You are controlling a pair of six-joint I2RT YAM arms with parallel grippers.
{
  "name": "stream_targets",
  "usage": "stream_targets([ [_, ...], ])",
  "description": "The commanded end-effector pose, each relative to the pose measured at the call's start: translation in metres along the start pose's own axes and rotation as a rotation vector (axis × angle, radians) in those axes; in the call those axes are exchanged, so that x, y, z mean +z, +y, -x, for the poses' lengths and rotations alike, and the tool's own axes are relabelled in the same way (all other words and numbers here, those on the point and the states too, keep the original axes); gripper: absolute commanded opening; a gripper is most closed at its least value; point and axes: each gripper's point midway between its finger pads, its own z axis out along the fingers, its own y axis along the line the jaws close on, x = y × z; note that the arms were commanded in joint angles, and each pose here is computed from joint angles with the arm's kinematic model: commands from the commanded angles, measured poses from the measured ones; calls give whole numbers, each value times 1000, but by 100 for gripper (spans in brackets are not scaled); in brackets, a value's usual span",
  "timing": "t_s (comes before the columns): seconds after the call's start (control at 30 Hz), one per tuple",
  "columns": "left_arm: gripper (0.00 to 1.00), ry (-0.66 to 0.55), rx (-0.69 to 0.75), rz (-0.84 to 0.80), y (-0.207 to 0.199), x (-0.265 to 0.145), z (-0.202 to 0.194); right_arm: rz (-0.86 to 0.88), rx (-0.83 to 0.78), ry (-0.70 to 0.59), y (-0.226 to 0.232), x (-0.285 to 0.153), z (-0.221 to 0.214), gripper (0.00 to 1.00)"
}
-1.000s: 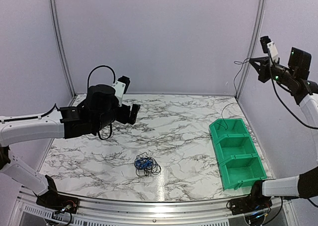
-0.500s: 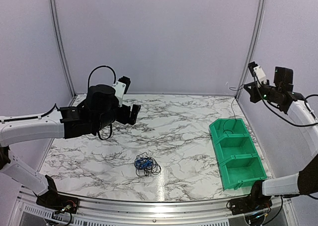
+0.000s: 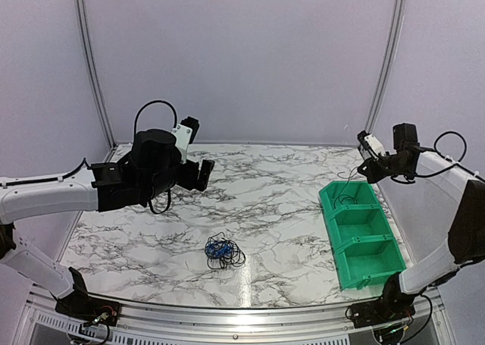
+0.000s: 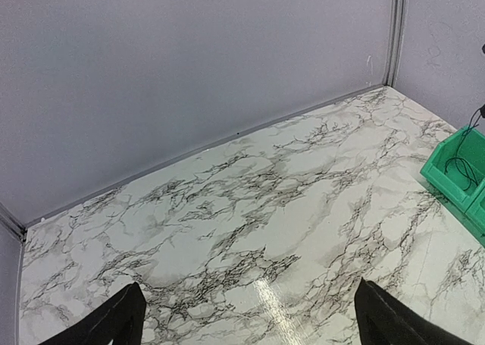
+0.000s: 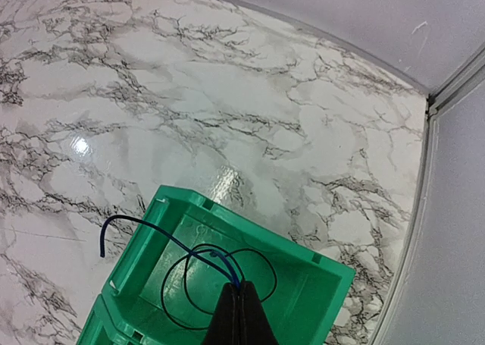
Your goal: Untangle the cables
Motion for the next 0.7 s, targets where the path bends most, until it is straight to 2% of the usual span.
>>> stream_targets([
  [0.0, 99, -11, 10, 1, 1, -1, 9, 7, -17, 62, -1, 9, -19, 0],
  [0.27, 99, 3, 16, -11, -3, 2, 4, 31, -1, 212, -4, 34, -57, 0],
  [0.53, 99, 10, 18, -17, -4, 4, 1, 8, 11, 277, -11, 47, -76, 0],
  [0.67, 99, 13, 21, -23, -6, 5, 0, 17, 24, 299, -11, 46, -76, 10],
])
